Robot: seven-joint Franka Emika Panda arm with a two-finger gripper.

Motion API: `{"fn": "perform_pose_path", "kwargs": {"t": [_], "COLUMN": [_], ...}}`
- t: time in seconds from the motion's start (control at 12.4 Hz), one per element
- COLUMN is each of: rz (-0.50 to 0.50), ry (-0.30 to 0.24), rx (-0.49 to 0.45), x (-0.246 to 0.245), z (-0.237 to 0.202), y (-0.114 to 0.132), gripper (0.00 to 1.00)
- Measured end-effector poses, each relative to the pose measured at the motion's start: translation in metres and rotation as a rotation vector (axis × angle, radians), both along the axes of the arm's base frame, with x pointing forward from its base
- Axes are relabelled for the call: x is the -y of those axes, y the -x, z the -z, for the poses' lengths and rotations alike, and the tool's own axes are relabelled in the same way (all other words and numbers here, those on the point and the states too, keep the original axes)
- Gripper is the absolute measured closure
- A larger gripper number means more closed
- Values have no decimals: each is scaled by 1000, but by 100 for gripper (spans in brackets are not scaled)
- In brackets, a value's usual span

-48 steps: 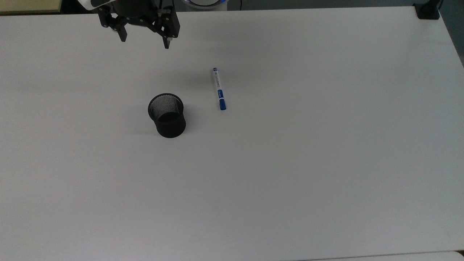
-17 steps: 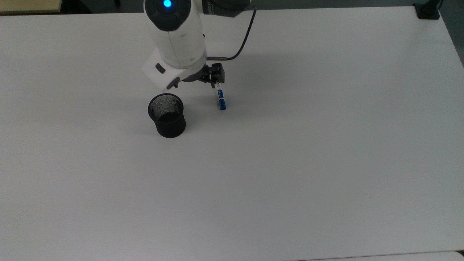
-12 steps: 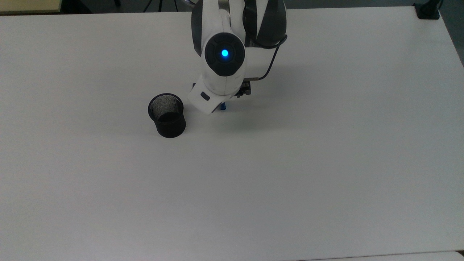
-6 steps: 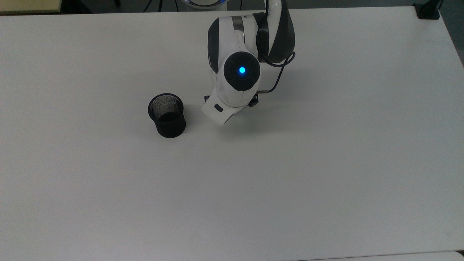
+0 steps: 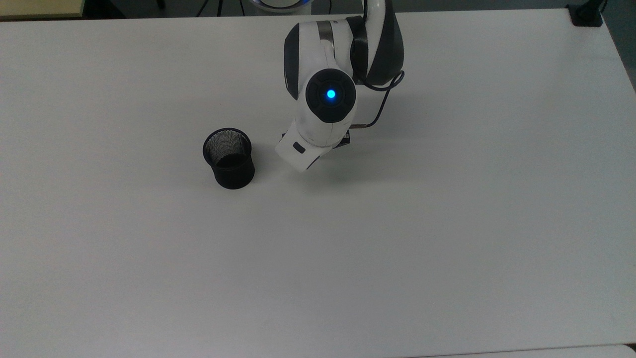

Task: Insert the marker
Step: 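Carry the held marker over the black mesh cup, tip pointing down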

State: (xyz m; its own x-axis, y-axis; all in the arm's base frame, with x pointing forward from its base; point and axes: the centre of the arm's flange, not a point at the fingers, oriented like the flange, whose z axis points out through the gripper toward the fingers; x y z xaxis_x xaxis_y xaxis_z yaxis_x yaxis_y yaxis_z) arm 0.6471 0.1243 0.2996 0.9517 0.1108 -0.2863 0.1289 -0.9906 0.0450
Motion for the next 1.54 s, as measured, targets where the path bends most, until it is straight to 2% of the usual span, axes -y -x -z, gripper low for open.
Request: {"fn": "perform_pose_path", "kwargs": {"t": [0.32,0.49,0.73,0.97,1.3,1.54], "rz": [2,12,61,132,220,254], "ry": [-3,-20,-60,-68,-51,-38], "rx": [11,67,188,297,500,598], "x": [1,7,43,98,166,193], "z": [-7,-52,-145,-201,-232,-233], "y": [-1,-2,4,3,-11,-21], "gripper": [83,83,83,83,83,83]}}
